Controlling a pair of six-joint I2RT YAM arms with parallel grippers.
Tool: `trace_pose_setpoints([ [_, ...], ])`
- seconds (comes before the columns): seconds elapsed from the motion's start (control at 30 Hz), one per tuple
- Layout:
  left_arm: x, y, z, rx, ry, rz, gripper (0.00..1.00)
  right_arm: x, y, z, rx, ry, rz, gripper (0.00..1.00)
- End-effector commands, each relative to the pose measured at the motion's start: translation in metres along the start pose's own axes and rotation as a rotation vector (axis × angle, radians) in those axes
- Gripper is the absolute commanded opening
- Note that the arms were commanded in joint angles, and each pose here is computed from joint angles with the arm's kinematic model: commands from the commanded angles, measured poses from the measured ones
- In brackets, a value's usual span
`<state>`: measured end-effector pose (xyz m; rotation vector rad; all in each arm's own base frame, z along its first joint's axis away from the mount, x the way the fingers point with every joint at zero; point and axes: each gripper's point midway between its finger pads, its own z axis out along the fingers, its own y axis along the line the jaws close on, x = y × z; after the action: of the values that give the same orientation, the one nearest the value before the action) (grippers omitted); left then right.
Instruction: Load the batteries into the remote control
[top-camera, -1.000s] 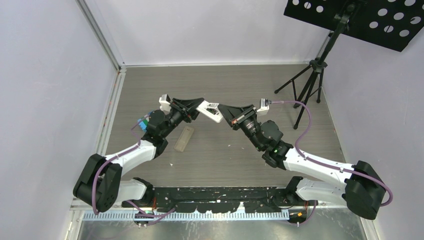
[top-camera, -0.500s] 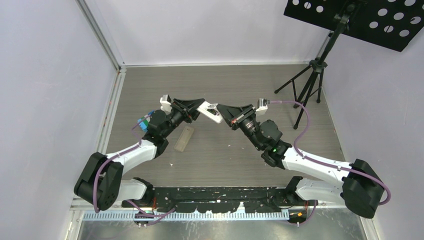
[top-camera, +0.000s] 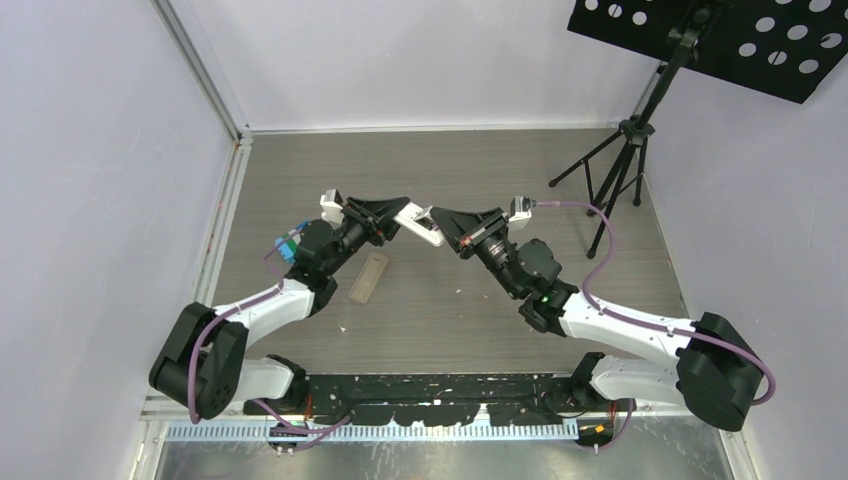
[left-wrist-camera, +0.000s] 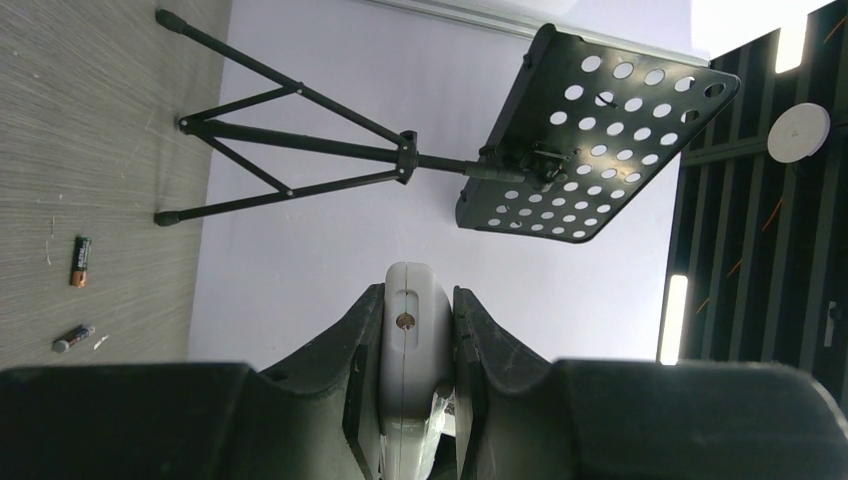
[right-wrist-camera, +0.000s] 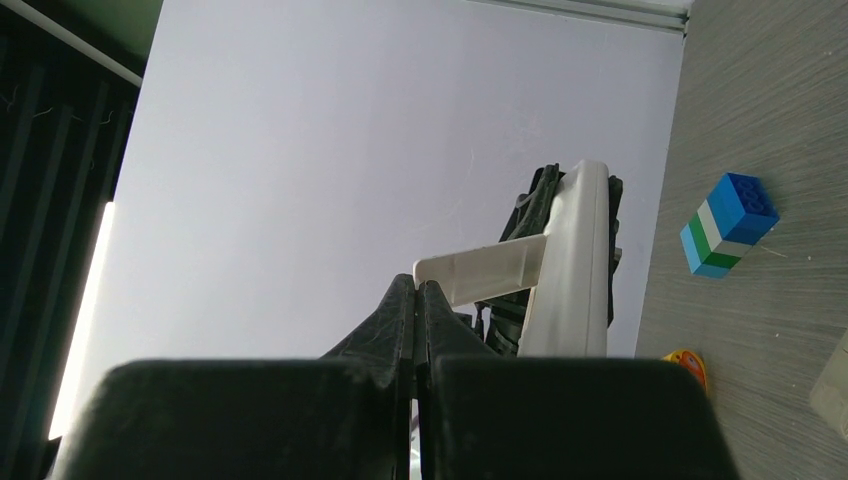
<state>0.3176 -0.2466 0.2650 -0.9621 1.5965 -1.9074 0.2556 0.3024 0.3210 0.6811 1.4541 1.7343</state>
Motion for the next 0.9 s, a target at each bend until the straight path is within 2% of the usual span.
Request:
trace_pose_setpoints([
  [0.0,0.01,-0.025,-0.003,0.092,0.04,0.029,0.0,-0.006,0.028,0.011,-0.086,-0.027,0.03,0.0],
  [0.17,0.01,-0.021,-0.004,0.088,0.039,0.031,0.0,-0.005,0.035,0.017,-0.105,-0.024,0.049,0.0],
  [0.6,0.012,-0.029,-0.002,0.134,0.057,0.036,0.0,-0.009,0.012,0.009,-0.037,-0.044,0.13,0.0],
  [0.87,0.01,-0.032,-0.001,0.14,0.046,0.012,0.0,-0.008,-0.002,-0.006,0.001,-0.023,0.069,0.0],
])
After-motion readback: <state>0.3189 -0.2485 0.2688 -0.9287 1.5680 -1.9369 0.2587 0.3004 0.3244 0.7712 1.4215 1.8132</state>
